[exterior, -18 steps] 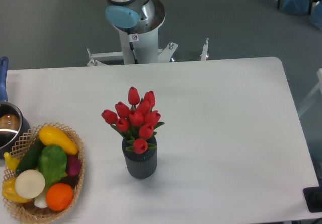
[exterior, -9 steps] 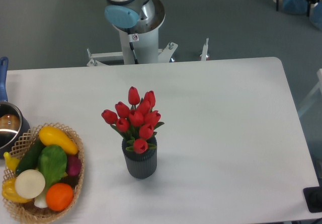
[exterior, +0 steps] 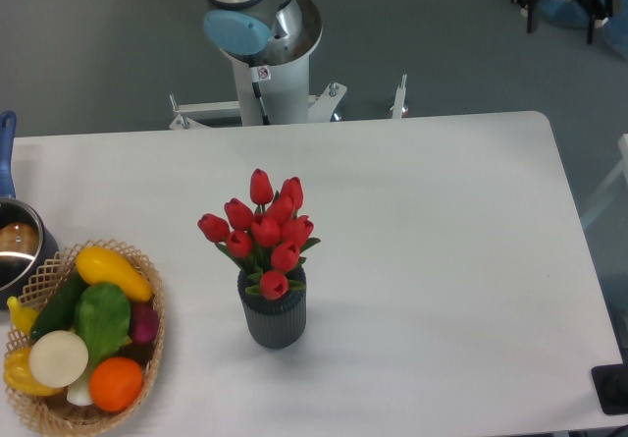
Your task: Pick up the flowers from the vase
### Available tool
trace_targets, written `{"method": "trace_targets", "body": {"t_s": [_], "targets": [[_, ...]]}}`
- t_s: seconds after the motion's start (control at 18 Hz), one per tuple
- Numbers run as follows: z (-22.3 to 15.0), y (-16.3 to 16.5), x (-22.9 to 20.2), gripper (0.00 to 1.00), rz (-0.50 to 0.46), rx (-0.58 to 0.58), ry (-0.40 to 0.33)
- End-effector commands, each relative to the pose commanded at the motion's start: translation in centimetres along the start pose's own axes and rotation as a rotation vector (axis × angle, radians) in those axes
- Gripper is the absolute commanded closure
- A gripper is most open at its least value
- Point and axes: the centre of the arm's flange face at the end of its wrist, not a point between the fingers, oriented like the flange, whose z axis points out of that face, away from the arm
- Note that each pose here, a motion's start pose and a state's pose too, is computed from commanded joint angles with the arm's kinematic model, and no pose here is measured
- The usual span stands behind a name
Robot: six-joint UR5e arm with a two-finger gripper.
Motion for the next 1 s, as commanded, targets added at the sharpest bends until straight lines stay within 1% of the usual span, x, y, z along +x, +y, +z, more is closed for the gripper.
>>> {"method": "trace_targets", "body": {"t_s": [0.17,0.33,0.39,0.5,0.72,0.89,1.0], "targets": [[0.0,-0.4,-0.1,0.00,-0.006,0.028,-0.012],[0.6,-0.6,0.3,0.00,-0.075,0.039,0.000],[0.9,-1.1,0.2,0.00,-0.101,0.044,0.007],[1.5,-2.2,0.1,0.00,-0.095,0.054,0.018],[3.6,-4.1,0.7,0.00,-0.063,0.079,0.063],[4.3,-4.0,0.7,0.00,-0.061,0.086,0.077],[5.1,-4.3,0.7,0.00,-0.044,0.093,0.091]]}}
